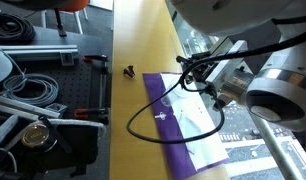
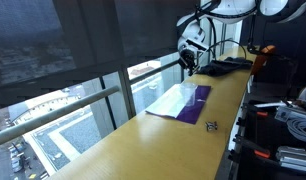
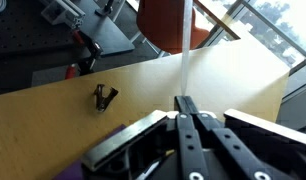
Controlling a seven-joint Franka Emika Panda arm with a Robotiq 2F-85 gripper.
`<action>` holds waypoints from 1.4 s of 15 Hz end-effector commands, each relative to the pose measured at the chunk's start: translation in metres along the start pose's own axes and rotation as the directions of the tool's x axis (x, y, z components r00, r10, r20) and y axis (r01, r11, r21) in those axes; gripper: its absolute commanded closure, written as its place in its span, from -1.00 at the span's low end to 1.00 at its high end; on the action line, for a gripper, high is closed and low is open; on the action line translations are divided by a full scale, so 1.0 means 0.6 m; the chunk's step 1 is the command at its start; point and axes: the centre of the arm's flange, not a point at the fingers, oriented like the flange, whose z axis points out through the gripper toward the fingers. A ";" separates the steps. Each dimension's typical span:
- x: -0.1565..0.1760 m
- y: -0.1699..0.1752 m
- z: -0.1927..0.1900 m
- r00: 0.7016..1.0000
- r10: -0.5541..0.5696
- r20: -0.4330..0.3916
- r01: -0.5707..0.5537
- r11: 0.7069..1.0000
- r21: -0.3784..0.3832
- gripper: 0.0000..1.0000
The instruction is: Place the straw in the cup
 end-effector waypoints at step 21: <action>-0.108 0.024 -0.025 0.988 0.024 -0.153 -0.065 0.962 -0.266 1.00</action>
